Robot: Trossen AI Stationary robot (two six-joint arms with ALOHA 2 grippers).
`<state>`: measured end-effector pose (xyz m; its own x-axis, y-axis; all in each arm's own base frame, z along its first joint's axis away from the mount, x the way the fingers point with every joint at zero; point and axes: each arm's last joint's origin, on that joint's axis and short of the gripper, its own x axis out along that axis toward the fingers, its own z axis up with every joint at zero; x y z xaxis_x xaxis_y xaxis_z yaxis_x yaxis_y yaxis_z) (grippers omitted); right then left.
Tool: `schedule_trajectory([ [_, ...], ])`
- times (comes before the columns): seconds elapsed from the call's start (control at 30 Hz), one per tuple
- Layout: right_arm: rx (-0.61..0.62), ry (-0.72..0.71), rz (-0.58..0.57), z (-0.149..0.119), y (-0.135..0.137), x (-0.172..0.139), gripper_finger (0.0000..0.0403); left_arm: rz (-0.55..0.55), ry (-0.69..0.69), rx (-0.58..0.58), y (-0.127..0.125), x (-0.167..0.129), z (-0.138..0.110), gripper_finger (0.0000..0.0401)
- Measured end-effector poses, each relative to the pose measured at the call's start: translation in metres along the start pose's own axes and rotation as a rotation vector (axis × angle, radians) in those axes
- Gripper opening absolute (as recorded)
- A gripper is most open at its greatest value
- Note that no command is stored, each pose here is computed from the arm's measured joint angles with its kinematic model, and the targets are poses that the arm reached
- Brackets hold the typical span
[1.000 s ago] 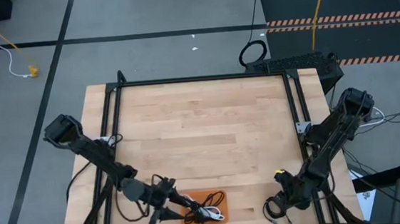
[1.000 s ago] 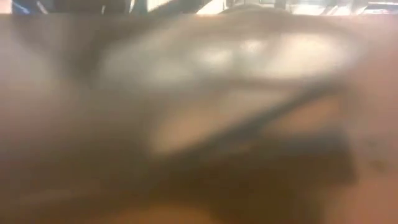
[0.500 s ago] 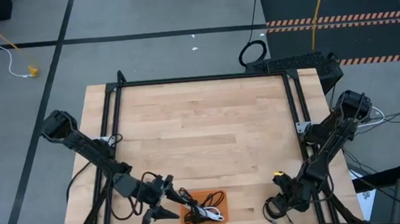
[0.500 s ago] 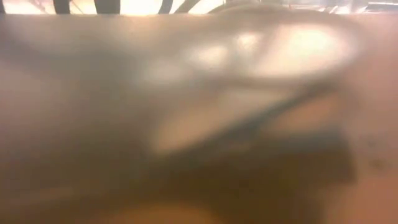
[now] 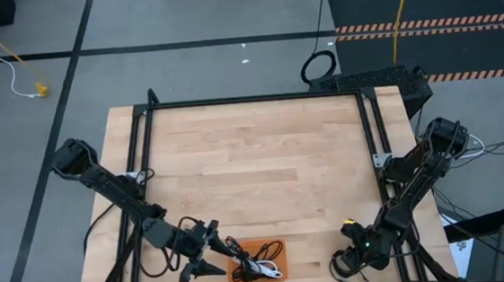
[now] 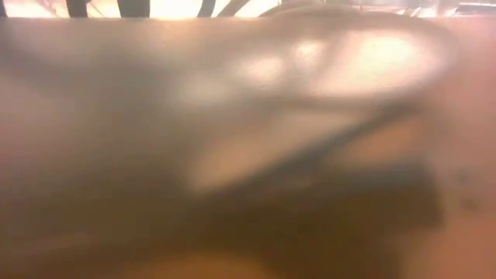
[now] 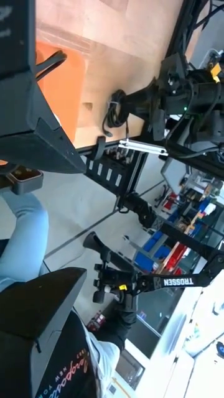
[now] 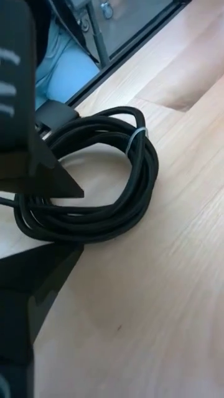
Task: Pick and place USB-C Cables
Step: Put the black charger cable into the orange bin
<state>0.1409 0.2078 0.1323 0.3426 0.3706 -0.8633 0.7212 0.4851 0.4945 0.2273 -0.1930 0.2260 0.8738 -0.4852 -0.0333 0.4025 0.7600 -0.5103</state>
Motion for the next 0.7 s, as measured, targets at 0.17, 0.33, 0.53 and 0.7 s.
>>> schedule_trajectory([
  [0.17,-0.032,-0.016,0.007,0.0006,0.0004,0.0003,0.0059,-0.001,0.000,0.026,0.0000,0.0000,0.0000,0.0260],
  [0.33,-0.042,-0.066,0.035,0.0019,0.0022,0.0002,0.0008,-0.001,0.001,0.014,0.0000,0.0000,-0.0001,0.0260],
  [0.53,-0.061,-0.076,0.069,0.0015,0.0051,0.0001,0.0004,0.001,0.010,0.015,0.0004,0.0000,-0.0009,0.0260],
  [0.7,-0.109,-0.201,0.111,0.0049,0.0072,-0.0006,0.0002,0.015,0.015,0.019,0.0033,0.0005,-0.0005,0.0258],
])
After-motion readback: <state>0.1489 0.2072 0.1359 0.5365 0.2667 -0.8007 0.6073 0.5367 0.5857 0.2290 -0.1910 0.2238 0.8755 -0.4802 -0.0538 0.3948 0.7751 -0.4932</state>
